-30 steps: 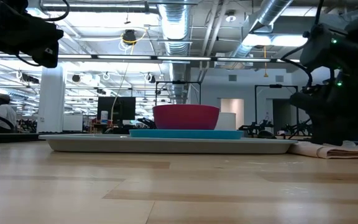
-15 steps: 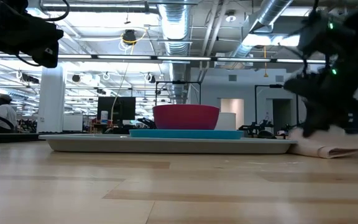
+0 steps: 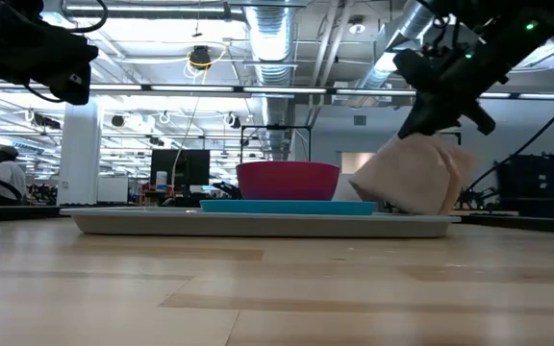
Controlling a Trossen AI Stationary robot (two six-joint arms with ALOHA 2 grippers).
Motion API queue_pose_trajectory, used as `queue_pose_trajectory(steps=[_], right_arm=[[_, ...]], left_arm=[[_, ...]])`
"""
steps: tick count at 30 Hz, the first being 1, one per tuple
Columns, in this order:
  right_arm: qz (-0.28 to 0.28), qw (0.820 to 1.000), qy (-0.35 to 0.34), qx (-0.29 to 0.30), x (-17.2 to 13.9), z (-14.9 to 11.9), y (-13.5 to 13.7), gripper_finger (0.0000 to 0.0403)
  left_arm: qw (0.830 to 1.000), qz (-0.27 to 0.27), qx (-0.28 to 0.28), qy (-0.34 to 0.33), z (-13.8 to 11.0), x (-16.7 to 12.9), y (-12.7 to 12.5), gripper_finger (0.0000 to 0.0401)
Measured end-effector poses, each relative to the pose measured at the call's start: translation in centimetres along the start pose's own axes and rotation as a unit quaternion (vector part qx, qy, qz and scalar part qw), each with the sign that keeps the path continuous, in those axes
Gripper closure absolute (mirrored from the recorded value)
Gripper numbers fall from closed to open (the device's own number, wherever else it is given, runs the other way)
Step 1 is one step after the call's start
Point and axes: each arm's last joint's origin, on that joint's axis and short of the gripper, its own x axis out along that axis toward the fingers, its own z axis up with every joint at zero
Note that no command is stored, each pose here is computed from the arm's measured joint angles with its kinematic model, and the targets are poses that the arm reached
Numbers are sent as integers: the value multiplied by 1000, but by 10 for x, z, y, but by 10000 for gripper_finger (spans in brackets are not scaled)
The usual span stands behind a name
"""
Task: Set up tray
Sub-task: Put the napkin on the right side of the plate on the tray
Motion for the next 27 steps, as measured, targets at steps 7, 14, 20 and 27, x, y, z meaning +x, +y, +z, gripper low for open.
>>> queue_pose_trajectory(steps=[7,14,20,27], right_arm=[[-5,1000,24,17,19,-7,6,397],[73,997,8,26,12,8,19,397],[93,995,-13,15,-3,24,20,396],[28,996,79,34,1,-4,14,395]], left_arm=[[1000,0,0,0,0,0,0,342],[1000,0,0,-1,0,0,0,342],[1000,0,0,-1,0,0,0,342],[1000,0,0,-1,0,0,0,342]])
